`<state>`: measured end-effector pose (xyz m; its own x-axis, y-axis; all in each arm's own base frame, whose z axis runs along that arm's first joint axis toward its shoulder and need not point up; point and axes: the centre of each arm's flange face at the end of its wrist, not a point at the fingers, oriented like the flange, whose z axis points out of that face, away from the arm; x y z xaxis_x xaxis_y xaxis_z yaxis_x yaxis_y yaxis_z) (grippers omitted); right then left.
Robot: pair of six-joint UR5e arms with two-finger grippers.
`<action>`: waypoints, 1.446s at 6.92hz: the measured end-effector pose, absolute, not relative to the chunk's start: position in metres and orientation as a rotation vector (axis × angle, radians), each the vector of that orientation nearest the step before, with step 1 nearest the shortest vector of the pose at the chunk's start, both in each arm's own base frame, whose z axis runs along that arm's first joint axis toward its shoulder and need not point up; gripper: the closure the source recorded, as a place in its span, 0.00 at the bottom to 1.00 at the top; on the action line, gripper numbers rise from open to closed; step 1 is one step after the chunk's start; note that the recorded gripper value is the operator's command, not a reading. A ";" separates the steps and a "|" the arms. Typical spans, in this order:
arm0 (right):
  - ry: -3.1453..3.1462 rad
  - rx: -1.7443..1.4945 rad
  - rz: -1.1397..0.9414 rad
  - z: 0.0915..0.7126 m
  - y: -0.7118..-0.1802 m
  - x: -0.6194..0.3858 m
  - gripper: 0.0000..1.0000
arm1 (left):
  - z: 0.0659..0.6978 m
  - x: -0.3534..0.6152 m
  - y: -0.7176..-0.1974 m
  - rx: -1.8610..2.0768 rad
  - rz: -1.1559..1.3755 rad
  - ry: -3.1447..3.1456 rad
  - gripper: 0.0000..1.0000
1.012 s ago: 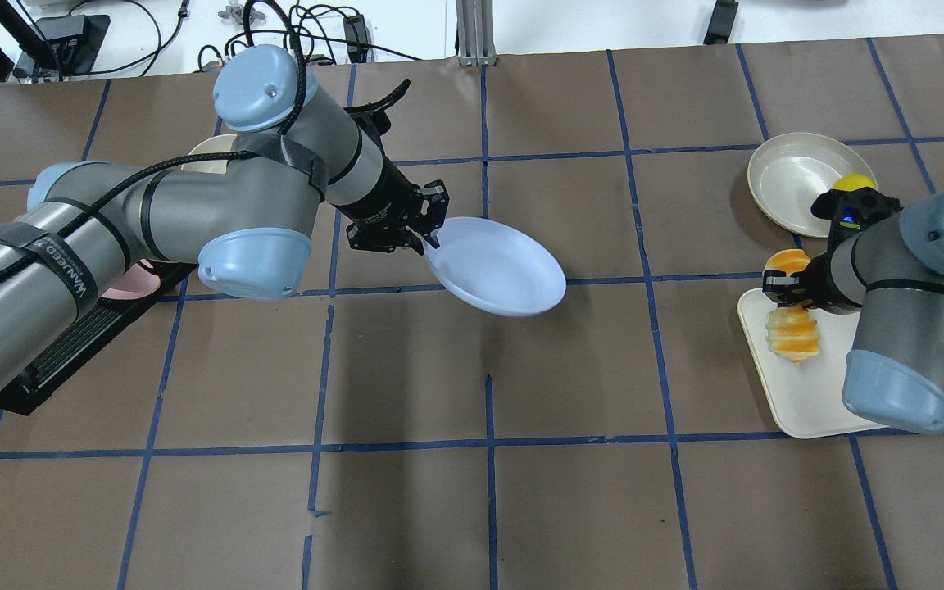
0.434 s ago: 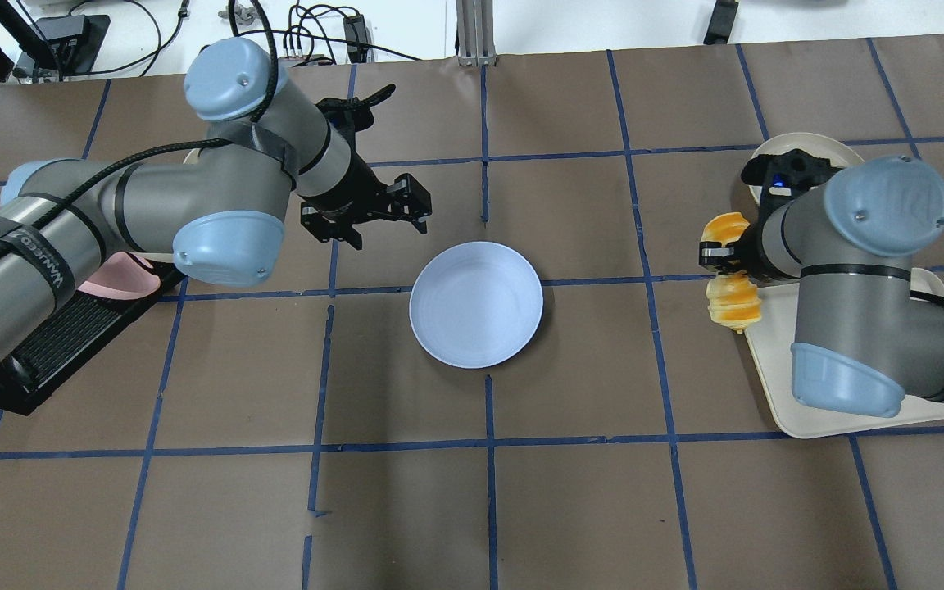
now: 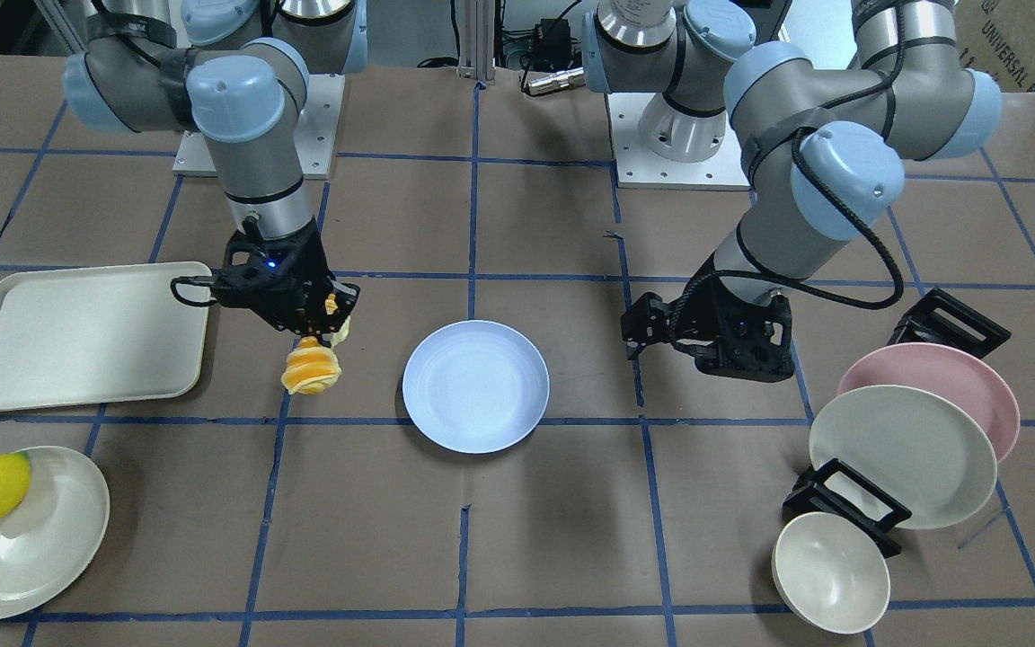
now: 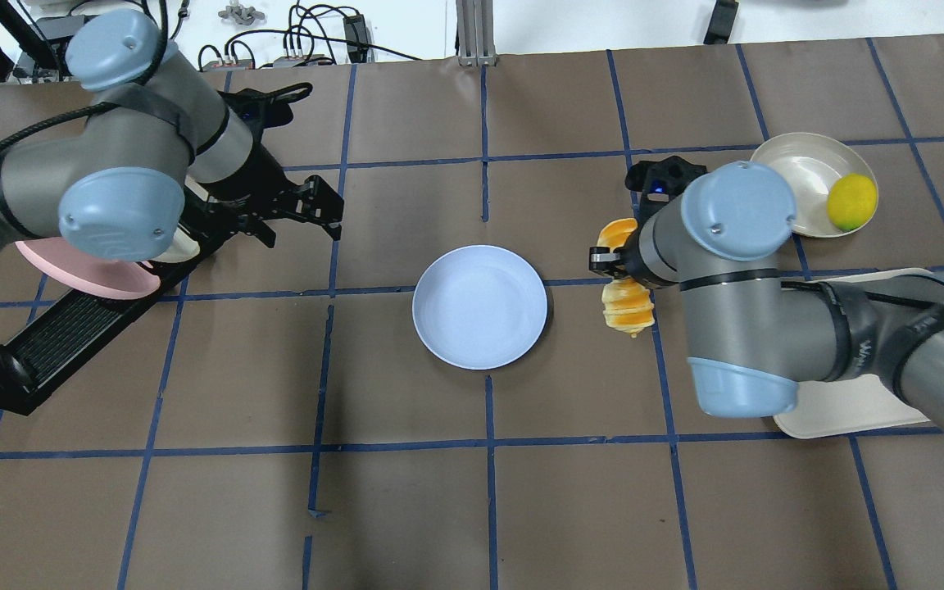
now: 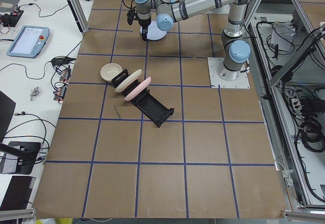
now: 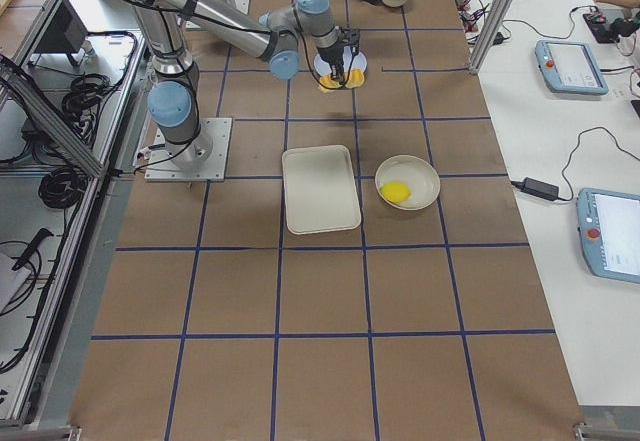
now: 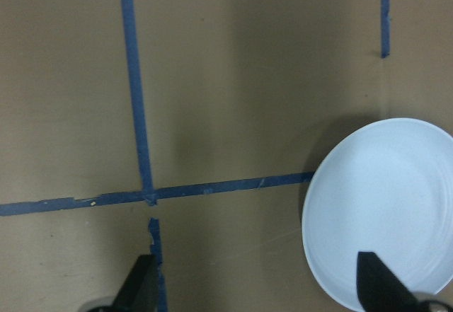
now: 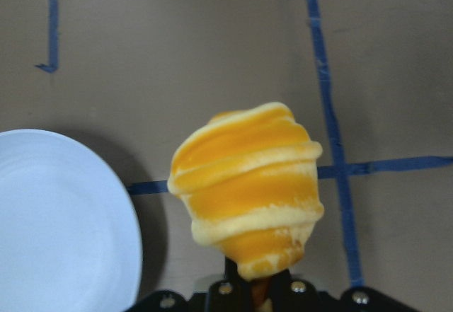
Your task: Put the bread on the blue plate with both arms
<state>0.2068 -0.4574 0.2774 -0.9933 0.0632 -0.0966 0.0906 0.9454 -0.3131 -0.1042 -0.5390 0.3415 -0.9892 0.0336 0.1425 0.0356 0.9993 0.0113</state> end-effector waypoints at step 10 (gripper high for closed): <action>3.075 0.040 -0.439 0.216 -0.487 0.366 0.00 | 0.497 -0.022 -0.461 0.094 -0.052 -3.137 0.00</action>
<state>0.3664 -0.4867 0.2159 -0.9990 0.0208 -0.0387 0.0308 0.9597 -0.2792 -0.0217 -0.4608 0.4972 -0.9982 -0.0598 0.0014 -0.0597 0.9977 0.0332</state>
